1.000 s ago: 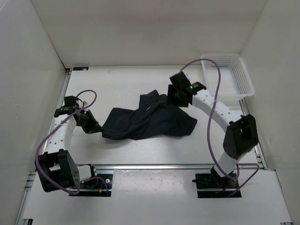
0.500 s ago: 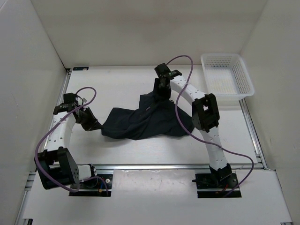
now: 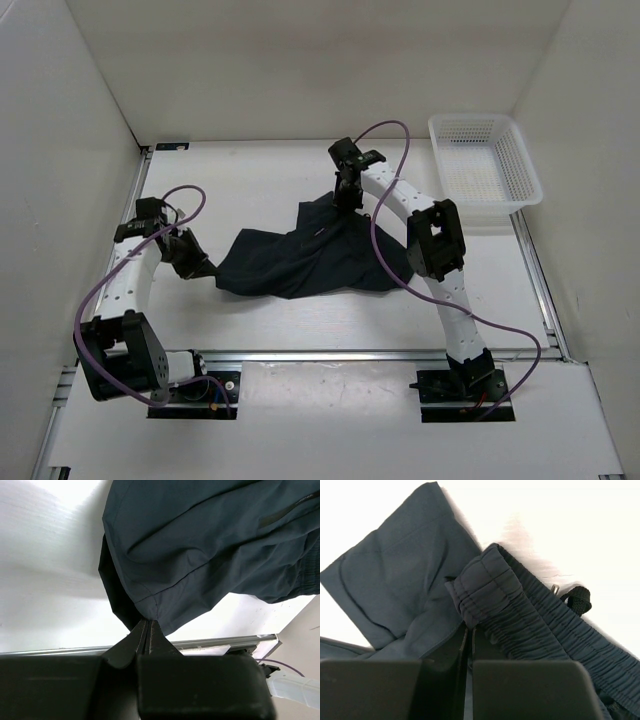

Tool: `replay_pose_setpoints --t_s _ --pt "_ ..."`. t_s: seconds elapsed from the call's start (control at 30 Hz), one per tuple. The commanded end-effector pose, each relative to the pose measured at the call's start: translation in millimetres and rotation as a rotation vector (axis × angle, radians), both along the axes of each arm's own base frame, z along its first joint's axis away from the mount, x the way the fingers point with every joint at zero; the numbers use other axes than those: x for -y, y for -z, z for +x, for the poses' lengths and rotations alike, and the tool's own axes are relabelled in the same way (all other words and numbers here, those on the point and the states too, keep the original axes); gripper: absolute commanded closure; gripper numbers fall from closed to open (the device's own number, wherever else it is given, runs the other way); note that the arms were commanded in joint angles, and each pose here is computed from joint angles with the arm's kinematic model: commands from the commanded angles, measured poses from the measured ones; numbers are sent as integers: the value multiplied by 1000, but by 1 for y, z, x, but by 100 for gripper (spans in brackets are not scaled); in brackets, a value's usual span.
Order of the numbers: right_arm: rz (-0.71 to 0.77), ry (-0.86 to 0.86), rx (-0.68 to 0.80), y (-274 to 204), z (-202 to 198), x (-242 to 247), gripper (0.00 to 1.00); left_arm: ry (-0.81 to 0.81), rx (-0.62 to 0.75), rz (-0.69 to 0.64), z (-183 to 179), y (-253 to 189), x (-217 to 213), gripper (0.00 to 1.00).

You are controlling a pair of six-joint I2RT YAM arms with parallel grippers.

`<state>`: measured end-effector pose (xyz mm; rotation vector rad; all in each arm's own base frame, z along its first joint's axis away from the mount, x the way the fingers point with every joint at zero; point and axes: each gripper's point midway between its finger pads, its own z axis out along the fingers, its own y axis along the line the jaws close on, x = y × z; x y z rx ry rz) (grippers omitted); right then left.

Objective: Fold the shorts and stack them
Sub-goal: Flatten the shorts out

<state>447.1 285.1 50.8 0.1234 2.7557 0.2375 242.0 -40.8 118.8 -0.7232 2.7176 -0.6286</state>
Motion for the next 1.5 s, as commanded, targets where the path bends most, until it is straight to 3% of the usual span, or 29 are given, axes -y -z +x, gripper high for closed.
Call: replay_pose_setpoints --t_s 0.0,0.07,0.23,0.37,0.47,0.57,0.6,0.67,0.73,0.77,0.8,0.83,0.9,0.93,0.97,1.0,1.07,1.17,1.2,1.3,1.37,1.4,1.43,1.47 --pt "47 -18 144 -63 20 -5 100 17 72 20 19 -18 -4 90" --pt "74 -16 202 -89 29 -4 100 17 119 29 38 -35 -7 90" --pt "230 32 462 -214 75 30 100 2 202 29 106 -80 -18 90" --pt "398 -3 728 -338 77 58 100 -15 448 46 165 -180 -31 90" --pt "447 -41 880 -401 58 77 100 -27 541 38 176 -222 -34 90" --pt "429 -109 916 -418 28 83 100 -27 647 55 167 -260 -35 90" --pt "424 -127 923 -419 19 81 100 -29 634 40 164 -252 -32 90" --pt "390 -153 897 -398 -6 82 100 -23 651 36 145 -253 -27 90" --pt "374 -146 926 -399 -42 93 100 -19 555 22 127 -206 -23 90" --pt "329 -160 808 -335 -52 88 100 -23 529 36 118 -189 -24 90" --pt "328 -164 813 -323 -63 88 100 -32 450 30 93 -152 -20 90" --pt "269 -143 748 -273 -91 98 100 -44 416 42 83 -133 -21 85" --pt "222 -69 678 -221 -118 113 92 -43 370 26 62 -104 -13 54" --pt "216 -32 692 -213 -140 126 83 -46 268 7 43 -66 -9 22" --pt "145 3 576 -151 -163 142 70 -37 236 -19 36 -53 -4 17" --pt "121 86 564 -140 -183 162 63 -34 214 -32 29 -45 -1 11" --pt "74 168 486 -102 -211 185 53 -32 168 -50 17 -29 3 10" --pt "101 271 468 -97 -237 203 51 -38 165 -37 15 -27 3 22" --pt "126 291 480 -102 -240 203 55 -38 165 -37 15 -27 3 38" --pt "144 314 421 -93 -242 197 68 -44 88 -19 11 -12 3 64" --pt "133 297 343 -82 -240 188 70 -96 -1 12 2 3 -3 64" --pt "145 280 315 -83 -238 181 70 -111 -37 12 -3 12 -4 57" --pt "162 263 292 -81 -236 173 67 -119 -54 7 -6 15 -3 36" --pt "173 228 203 -68 -239 161 64 -154 -92 -9 -16 23 0 23"
